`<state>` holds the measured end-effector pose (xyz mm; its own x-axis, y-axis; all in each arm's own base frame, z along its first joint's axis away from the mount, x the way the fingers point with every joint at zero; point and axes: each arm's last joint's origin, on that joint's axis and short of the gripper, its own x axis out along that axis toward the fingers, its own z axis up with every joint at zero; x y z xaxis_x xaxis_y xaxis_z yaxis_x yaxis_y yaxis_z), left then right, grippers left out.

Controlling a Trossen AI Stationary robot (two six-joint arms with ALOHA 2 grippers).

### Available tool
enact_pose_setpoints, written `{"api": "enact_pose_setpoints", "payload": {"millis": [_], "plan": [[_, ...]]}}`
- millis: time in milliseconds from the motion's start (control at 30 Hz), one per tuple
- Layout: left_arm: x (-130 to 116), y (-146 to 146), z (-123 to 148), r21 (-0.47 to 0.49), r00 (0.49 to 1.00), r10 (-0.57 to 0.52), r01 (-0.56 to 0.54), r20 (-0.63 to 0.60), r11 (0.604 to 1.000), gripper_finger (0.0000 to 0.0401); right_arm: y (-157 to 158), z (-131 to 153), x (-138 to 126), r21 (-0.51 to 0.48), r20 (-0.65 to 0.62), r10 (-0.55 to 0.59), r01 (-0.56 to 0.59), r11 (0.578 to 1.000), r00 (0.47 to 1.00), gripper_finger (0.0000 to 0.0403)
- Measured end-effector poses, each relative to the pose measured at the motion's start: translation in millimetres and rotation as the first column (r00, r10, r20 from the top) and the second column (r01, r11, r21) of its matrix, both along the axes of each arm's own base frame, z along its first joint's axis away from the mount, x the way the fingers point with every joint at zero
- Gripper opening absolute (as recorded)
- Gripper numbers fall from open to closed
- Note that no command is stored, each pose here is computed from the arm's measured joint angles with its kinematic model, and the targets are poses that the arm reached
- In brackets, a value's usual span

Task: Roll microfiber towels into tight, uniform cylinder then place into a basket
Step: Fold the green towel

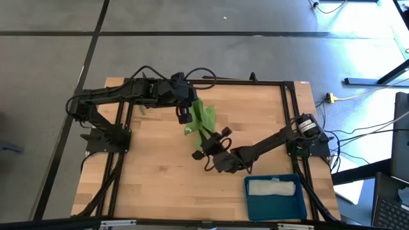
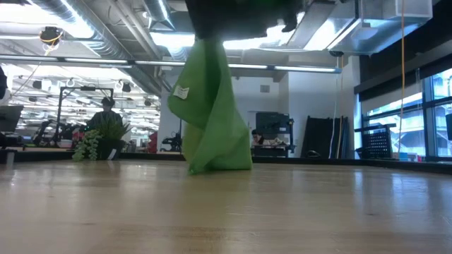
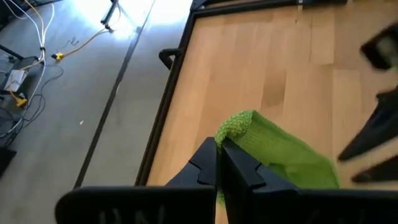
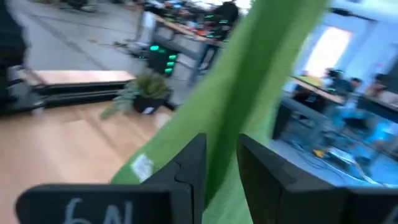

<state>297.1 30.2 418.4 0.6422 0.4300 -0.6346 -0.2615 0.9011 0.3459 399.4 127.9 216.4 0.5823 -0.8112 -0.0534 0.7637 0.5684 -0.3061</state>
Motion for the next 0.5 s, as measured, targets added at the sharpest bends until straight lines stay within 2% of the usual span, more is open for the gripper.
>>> {"api": "enact_pose_setpoints", "payload": {"millis": [133, 300, 500], "plan": [[0, 0, 0, 0.003, 1.0, -0.003, 0.003, -0.002, 1.0, 0.0, 12, 9, -5, -0.007, 0.049, -0.112, 0.112, 0.994, 0.993, 0.009], [0, 0, 0, 0.01, 1.0, -0.009, 0.01, -0.01, 1.0, 0.0, 15, 9, -6, 0.026, 0.095, -0.112, 0.11, 0.994, 0.989, 0.009], [0, 0, 0, 0.01, 1.0, -0.01, 0.01, -0.01, 1.0, 0.0, 4, 7, 0, 0.064, 0.11, -0.046, 0.04, 0.997, 0.993, 0.009]]}}
